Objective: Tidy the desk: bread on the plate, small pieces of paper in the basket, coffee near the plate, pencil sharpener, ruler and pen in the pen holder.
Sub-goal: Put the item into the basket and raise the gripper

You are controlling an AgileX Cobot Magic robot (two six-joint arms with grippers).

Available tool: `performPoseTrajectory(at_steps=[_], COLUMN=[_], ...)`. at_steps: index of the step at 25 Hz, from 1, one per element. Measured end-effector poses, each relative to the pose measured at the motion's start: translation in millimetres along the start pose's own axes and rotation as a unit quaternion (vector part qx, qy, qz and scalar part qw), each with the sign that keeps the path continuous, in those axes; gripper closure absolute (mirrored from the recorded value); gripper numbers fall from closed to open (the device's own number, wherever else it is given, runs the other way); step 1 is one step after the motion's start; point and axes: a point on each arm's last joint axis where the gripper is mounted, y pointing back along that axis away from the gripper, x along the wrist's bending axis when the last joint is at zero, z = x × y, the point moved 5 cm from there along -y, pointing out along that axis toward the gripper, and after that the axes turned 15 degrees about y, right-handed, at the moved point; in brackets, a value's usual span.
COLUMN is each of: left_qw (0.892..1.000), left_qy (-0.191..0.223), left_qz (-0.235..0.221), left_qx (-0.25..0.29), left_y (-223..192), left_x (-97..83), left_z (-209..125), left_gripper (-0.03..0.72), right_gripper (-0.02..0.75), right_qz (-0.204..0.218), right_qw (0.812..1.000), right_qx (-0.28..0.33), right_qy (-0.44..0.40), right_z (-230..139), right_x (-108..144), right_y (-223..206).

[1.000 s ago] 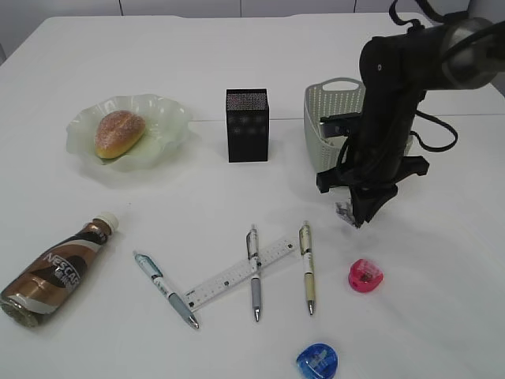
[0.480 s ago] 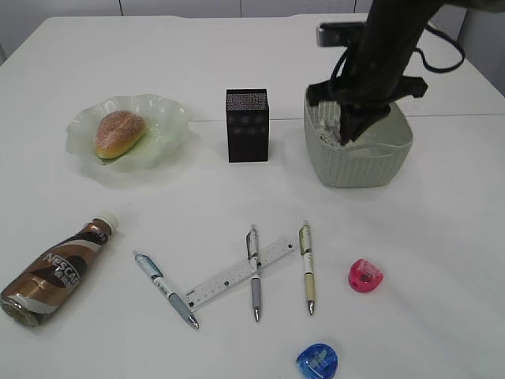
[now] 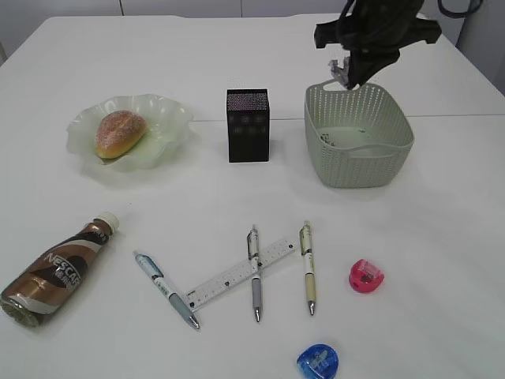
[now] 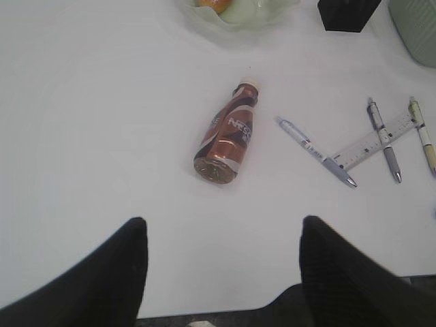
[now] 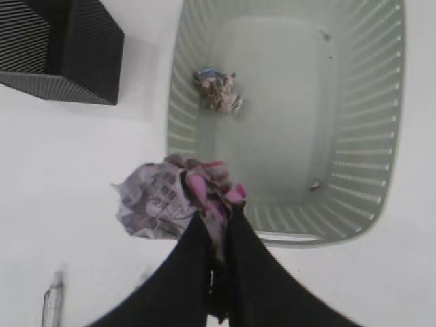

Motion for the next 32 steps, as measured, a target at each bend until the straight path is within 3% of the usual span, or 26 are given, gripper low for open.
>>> performPoseTrajectory(at_steps=[6,14,17,21,23,32], left_qw=[1.0,1.0,1.0,1.0,1.0,1.0], left_qy=[0.0,0.0,0.001,0.004,0.004,0.005], left_qz=[0.0,0.0,-0.003,-0.01,-0.01,-0.01], left_qx=[0.0,0.0,0.001,0.006,0.006,0.006], left_y=[0.0,0.0,0.0,0.0,0.0,0.0], left_x=[0.0,0.0,-0.7,-3.0,-3.0,-3.0], left_z=[0.0,0.0,-0.4,-1.7,-1.7,-1.7], left_gripper=[0.182,0.182,0.183,0.182,0.182,0.182], right_gripper=[0.682,0.673,0.572,0.343,0.279,0.246], right_qz=[-0.018,-0.019,-0.018,-0.02,-0.02,-0.02], right_qw=[0.999,0.999,0.999,0.999,0.999,0.999], right_qx=[0.007,0.031,0.022,0.007,0.004,0.008], right_qy=[-0.034,-0.035,-0.036,-0.035,-0.035,-0.036], right_z=[-5.4,-9.0,-6.1,-1.9,-1.1,0.1], right_x=[-33.3,-37.3,-37.1,-37.7,-37.8,-38.3], right_y=[-2.4,-41.5,-46.0,-45.9,-45.9,-38.5])
